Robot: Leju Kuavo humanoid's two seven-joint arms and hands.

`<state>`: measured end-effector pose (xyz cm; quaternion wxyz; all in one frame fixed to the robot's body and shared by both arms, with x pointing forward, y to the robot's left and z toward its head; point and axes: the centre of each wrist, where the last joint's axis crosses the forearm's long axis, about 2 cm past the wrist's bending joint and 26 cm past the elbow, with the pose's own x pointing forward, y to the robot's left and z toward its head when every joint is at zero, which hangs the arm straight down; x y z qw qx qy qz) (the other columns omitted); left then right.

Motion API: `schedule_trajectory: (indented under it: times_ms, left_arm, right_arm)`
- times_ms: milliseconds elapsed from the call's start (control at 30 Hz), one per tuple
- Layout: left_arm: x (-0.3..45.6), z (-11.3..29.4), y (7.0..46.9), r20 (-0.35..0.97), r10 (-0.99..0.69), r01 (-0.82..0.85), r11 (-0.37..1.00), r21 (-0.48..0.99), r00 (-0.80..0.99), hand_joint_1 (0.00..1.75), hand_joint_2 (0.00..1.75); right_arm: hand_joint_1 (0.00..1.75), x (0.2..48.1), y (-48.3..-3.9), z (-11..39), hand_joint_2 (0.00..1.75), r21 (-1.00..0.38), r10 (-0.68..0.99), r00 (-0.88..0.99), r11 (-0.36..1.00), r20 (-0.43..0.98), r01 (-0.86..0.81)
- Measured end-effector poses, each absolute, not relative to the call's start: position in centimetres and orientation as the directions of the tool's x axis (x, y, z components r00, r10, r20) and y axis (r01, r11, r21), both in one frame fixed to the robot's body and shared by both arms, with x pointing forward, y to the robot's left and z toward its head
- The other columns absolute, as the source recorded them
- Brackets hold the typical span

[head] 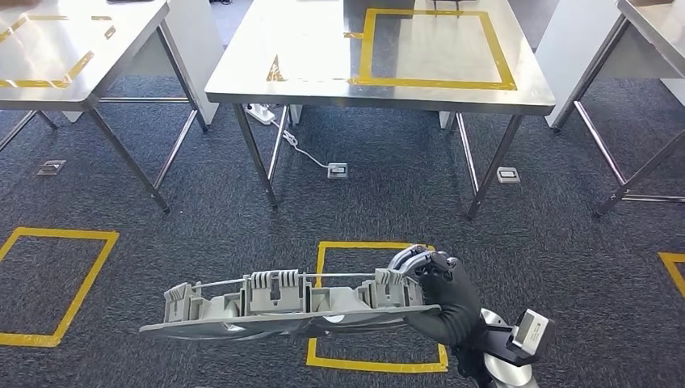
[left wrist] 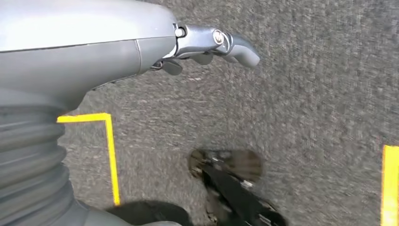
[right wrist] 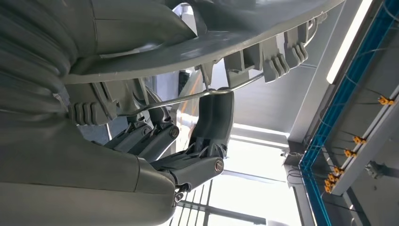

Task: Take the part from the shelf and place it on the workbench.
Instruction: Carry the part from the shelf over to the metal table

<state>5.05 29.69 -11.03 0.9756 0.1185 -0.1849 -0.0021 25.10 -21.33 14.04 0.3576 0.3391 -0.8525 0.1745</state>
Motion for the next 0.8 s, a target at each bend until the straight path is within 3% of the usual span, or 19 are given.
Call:
schedule_trajectory:
  times_ms: [800]
  left_arm:
    - [7.1, -10.7, 31.5, 0.399, -0.108, -0.005, 0.962, 0.271, 0.911, 0.00, 1.75]
  right_arm:
    - [1.75, 25.0, -22.7, 14.5, 1.75, -0.064, -0.421, -0.558, 0.755, 0.715, -0.652]
